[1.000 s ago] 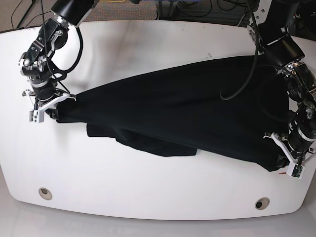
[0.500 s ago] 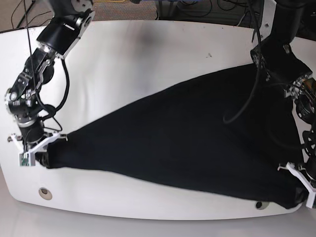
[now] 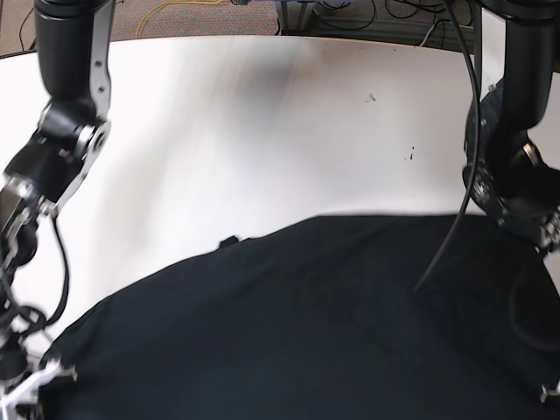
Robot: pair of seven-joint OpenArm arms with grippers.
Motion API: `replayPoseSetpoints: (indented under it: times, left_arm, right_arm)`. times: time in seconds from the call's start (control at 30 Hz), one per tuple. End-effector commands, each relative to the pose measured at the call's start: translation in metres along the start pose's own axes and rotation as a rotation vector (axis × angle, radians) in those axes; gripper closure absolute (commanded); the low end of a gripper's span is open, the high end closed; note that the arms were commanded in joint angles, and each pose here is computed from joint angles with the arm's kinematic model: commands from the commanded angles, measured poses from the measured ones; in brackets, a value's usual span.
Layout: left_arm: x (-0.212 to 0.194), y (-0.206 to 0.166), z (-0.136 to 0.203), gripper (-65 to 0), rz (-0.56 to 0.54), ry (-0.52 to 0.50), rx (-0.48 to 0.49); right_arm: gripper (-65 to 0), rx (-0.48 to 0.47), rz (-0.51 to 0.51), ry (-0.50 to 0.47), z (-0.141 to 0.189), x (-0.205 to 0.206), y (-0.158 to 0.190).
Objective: Layout the t-shirt on the table in an organized manner, then fold the t-shirt properly
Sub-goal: 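Lift the t-shirt with both grippers and lay it flat again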
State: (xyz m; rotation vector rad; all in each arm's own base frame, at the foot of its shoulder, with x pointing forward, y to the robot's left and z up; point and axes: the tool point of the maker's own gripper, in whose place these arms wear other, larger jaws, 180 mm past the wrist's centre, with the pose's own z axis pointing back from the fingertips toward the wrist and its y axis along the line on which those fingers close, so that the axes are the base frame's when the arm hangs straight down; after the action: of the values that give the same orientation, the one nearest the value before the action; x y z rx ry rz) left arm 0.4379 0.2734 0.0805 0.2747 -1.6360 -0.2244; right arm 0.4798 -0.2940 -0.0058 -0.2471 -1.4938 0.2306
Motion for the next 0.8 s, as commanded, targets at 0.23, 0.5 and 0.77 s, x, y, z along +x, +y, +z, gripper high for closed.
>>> replayPoseSetpoints:
  times: [0.23, 0.5, 0.77]
  left_arm:
    - [0.094, 0.043, 0.008, 0.0, 0.039, -0.197, 0.061]
    - [0.128, 0.053, 0.007, 0.0, 0.07, -0.25, 0.043]
    - [0.11, 0.029, -0.003, 0.0, 0.006, -0.195, 0.007]
  right_arm:
    - [-0.5, -0.097, 0.111, -0.188, 0.013, 0.133, -0.051]
    - [-0.5, -0.138, 0.174, -0.215, 0.03, 0.186, -0.069]
    - [-0.3, -0.161, 0.228, -0.179, 0.039, 0.173, -0.068]
